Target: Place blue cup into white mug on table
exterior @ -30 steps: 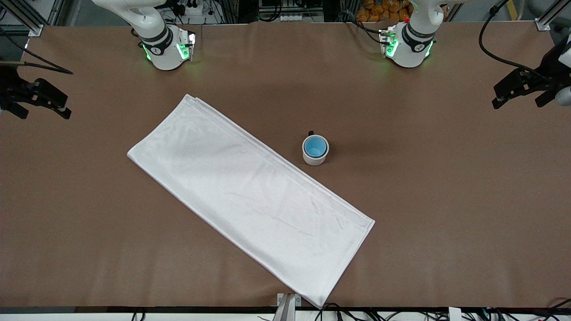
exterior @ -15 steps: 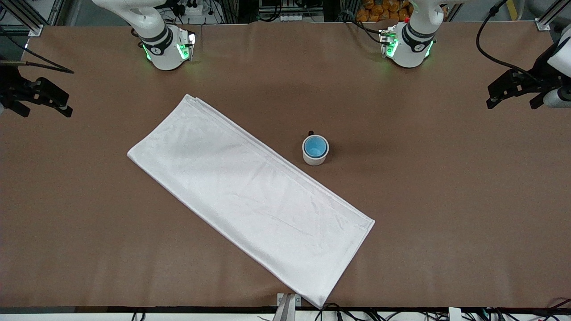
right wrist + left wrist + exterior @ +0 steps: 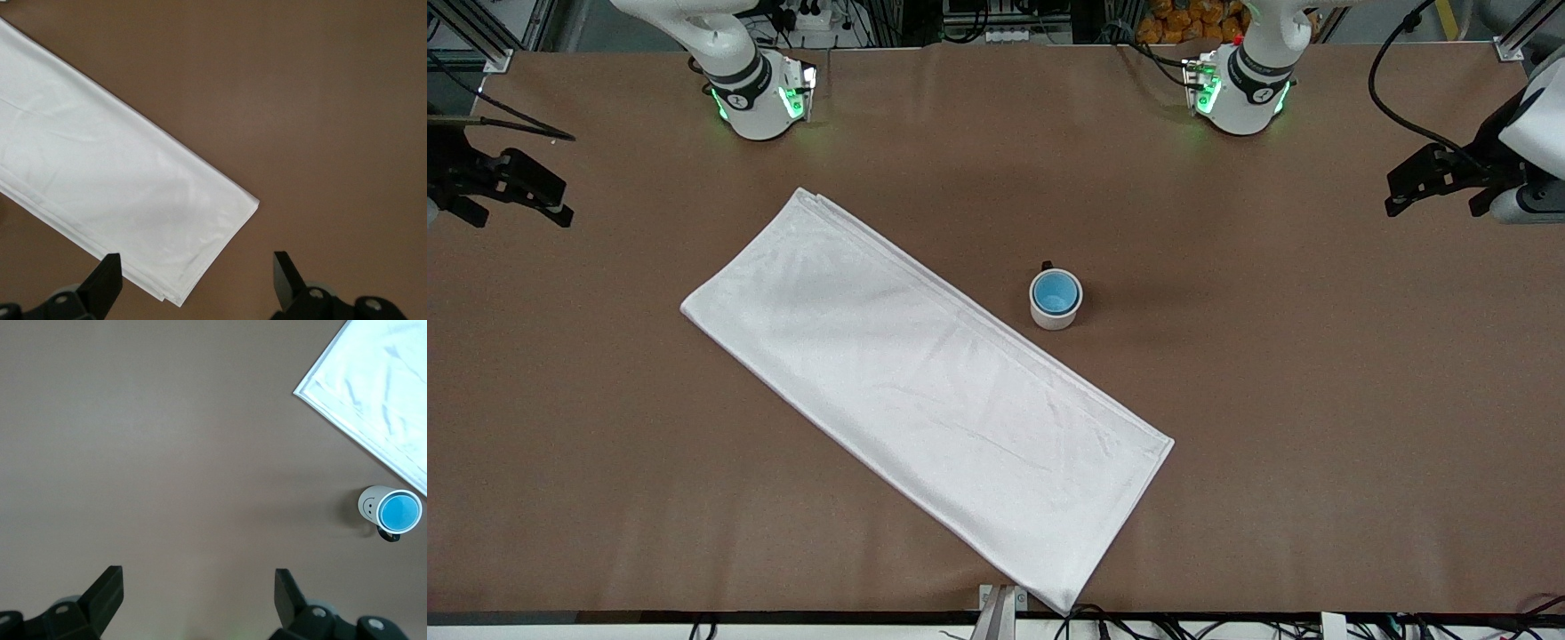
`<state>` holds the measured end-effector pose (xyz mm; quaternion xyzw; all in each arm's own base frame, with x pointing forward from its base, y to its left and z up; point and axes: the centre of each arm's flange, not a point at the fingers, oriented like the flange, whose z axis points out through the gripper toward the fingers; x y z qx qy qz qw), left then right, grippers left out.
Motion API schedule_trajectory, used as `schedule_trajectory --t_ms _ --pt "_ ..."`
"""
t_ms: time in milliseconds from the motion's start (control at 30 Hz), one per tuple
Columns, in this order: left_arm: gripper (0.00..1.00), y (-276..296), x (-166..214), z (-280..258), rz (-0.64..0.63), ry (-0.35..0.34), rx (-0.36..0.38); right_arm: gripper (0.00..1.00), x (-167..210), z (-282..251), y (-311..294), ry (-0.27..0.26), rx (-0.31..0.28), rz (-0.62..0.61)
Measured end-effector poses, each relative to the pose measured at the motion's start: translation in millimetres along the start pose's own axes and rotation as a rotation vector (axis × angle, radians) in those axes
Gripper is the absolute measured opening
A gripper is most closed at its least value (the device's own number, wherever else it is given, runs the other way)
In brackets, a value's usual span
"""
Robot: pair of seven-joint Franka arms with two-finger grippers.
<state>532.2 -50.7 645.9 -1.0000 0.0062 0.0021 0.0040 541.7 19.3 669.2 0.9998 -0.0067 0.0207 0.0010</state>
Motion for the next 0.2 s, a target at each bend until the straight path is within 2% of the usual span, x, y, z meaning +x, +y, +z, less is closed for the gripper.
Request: schedule_trajectory --t_ms 200 --pt "1.0 0.0 -0.1 0.1 0.0 -0.001 0.0 1.0 -0.1 0.0 -1.1 0.0 0.0 -0.002"
